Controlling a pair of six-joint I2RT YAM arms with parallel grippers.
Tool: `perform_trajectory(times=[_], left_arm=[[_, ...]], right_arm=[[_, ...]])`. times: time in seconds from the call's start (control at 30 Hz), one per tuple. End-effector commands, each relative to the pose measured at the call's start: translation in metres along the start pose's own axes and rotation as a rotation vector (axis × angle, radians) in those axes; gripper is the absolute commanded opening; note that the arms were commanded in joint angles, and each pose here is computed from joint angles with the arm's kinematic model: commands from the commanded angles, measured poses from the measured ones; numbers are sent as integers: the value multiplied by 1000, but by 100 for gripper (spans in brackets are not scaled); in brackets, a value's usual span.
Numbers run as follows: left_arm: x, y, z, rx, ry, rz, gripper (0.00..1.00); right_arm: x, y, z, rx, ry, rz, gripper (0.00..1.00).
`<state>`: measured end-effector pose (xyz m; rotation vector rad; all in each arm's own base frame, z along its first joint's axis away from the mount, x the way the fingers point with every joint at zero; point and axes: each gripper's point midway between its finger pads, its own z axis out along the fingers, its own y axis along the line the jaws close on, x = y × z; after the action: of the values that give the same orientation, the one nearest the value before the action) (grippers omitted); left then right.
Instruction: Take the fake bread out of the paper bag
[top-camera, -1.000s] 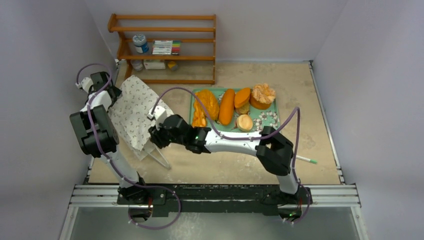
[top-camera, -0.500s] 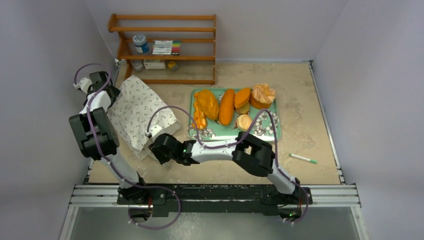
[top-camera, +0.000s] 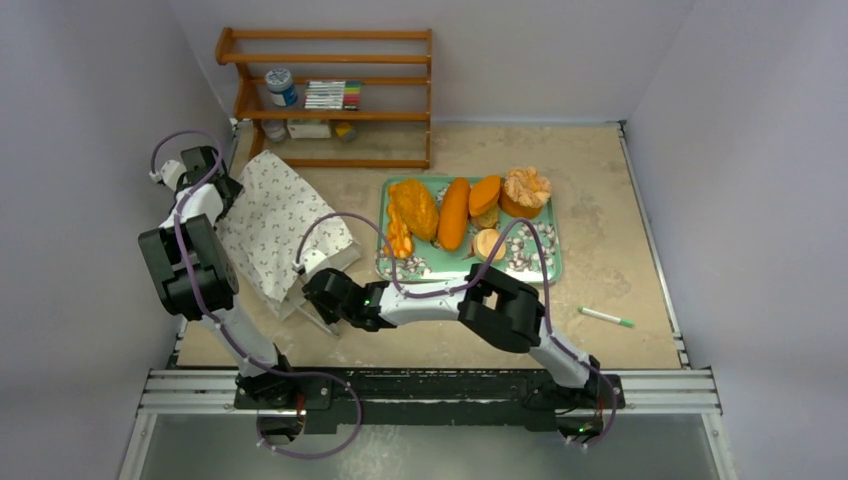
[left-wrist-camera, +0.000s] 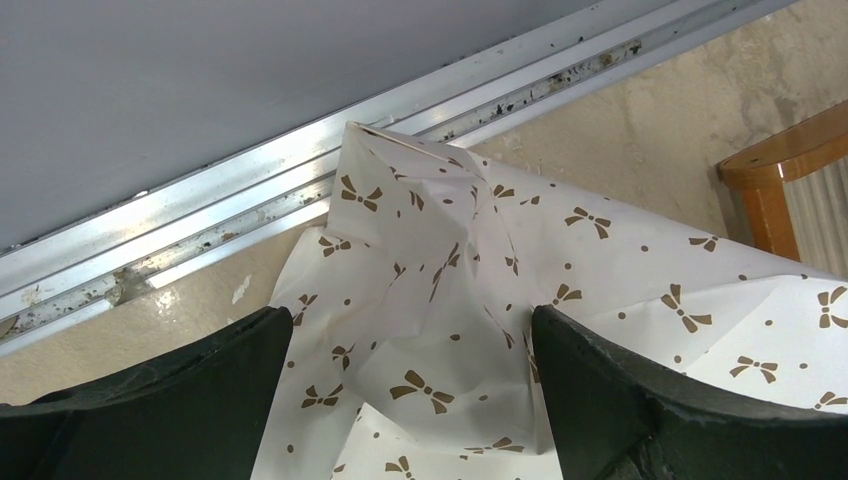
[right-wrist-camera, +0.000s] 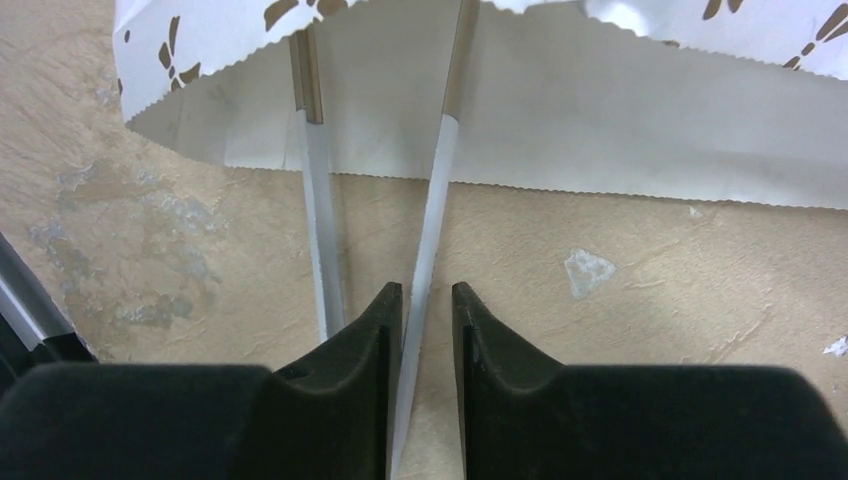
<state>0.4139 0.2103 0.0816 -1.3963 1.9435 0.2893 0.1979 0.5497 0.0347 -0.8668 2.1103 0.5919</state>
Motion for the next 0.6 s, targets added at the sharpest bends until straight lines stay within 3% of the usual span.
perform_trajectory(times=[0.0, 0.17, 0.57], left_arm=[[-19, -7, -16, 41, -51, -40, 91], [-20, -7, -18, 45, -55, -41, 91], [-17, -10, -23, 64, -31, -49, 91]], right_arm=[[-22, 0, 6, 21, -45, 27, 18], [-28, -4, 6, 40, -55, 47, 0], [-73, -34, -1, 138, -88, 136, 0]])
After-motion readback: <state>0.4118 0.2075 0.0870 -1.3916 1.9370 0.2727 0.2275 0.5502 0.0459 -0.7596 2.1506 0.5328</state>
